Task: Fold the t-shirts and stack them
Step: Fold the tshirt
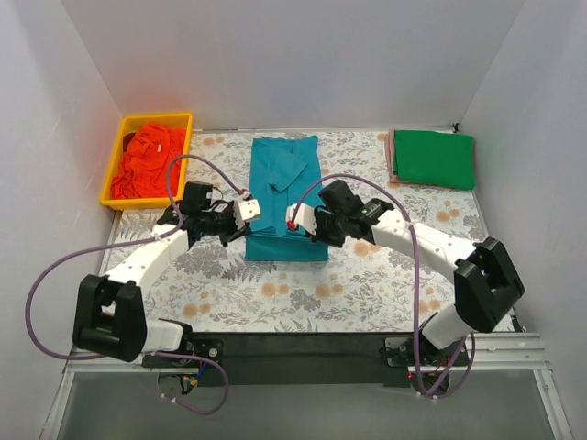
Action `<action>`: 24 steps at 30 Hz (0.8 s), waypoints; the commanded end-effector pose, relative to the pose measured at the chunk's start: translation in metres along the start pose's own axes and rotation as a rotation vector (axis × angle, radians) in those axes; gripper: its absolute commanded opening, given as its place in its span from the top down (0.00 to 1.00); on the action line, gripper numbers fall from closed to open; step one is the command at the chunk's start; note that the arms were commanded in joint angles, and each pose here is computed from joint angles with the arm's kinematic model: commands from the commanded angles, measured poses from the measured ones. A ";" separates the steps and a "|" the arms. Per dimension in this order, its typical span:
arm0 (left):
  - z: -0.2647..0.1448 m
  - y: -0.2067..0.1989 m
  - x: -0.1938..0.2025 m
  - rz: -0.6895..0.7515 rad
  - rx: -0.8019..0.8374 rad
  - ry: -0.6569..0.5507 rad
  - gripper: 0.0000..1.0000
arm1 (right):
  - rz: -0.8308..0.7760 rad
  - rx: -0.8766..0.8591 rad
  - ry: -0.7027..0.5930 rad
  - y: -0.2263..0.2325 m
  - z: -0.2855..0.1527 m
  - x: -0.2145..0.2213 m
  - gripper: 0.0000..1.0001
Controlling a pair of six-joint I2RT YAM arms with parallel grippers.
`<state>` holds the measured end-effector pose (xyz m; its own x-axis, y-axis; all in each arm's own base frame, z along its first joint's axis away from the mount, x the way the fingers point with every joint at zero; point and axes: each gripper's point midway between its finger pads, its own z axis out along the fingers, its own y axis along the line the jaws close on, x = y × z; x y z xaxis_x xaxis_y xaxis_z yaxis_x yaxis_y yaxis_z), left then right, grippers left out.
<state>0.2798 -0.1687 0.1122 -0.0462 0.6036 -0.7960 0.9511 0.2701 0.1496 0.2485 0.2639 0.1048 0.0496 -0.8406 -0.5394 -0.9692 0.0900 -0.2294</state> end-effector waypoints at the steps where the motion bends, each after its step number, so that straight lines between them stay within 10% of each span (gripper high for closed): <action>1: 0.000 0.042 -0.019 0.091 -0.069 -0.054 1.00 | -0.029 0.036 -0.020 -0.041 0.004 -0.005 0.99; 22: 0.062 0.186 0.008 0.075 -0.196 -0.048 1.00 | -0.025 0.156 -0.016 -0.197 0.068 -0.009 0.99; 24: 0.063 0.199 0.008 0.067 -0.249 -0.046 0.91 | 0.007 0.177 0.016 -0.204 0.077 0.000 0.71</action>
<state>0.4604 -0.1625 0.0765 -0.0055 0.5960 -0.8029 0.8975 0.3569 0.2588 0.4467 0.2867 0.0850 0.0368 -0.8393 -0.5424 -0.9304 0.1692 -0.3251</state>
